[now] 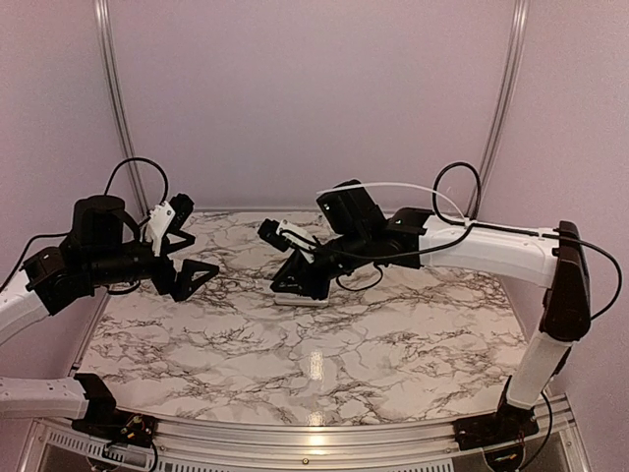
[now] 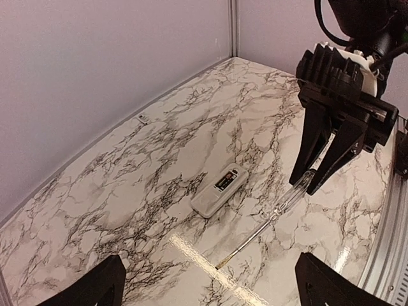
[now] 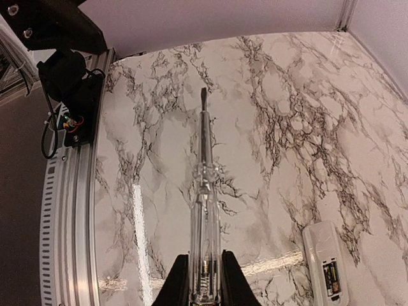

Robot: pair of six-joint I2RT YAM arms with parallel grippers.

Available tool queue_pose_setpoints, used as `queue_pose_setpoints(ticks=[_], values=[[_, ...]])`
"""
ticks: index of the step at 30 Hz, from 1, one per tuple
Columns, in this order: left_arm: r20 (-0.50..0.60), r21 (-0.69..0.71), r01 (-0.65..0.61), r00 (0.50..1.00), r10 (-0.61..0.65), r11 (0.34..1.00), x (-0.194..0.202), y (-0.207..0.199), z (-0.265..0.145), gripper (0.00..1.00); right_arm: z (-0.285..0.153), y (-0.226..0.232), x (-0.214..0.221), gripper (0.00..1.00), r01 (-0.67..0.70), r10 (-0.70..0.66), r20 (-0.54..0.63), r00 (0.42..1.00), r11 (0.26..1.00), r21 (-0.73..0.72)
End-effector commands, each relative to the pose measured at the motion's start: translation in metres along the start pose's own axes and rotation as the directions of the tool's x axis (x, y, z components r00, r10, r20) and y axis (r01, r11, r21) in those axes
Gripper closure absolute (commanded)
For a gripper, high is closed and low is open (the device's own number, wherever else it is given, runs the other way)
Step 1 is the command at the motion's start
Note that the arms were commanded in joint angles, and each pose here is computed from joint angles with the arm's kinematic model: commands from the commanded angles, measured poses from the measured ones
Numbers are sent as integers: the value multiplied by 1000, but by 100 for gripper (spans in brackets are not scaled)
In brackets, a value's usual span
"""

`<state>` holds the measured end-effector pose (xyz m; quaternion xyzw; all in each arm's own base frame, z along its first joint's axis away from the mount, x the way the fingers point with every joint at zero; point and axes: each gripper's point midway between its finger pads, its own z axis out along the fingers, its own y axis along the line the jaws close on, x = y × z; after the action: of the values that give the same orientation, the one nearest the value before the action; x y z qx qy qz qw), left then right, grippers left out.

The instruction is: Unload the batteries from the remote control

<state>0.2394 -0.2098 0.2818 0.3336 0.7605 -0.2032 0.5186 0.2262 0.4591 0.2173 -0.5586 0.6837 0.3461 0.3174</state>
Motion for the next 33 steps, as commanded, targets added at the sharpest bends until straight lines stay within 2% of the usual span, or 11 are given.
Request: queue_pose_setpoints(ticks=[1, 6, 10, 16, 21, 25, 33], values=[[71, 206, -225, 974, 215, 952, -13, -34, 14, 3, -23, 18, 6, 100, -25, 23, -55, 998, 999, -21], [58, 305, -287, 957, 283, 908, -14, -53, 31, 7, -43, 23, 2, 100, -13, 13, -66, 998, 1000, 3], [67, 376, -307, 950, 305, 874, -17, -68, 43, 15, -55, 29, 3, 100, 8, -9, -86, 996, 1000, -7], [25, 507, -323, 932, 361, 799, -10, -95, 59, 32, -68, 30, -2, 100, 50, -48, -94, 994, 999, 13], [4, 576, -310, 926, 377, 756, -1, -113, 65, 39, -74, 25, -8, 100, 84, -79, -100, 992, 995, 49], [-16, 598, -305, 920, 391, 742, 7, -118, 68, 42, -80, 26, -16, 100, 106, -101, -86, 991, 993, 53], [-1, 601, -354, 896, 444, 716, 2, -121, 78, 64, -85, 36, -20, 100, 116, -115, -63, 991, 993, 10]])
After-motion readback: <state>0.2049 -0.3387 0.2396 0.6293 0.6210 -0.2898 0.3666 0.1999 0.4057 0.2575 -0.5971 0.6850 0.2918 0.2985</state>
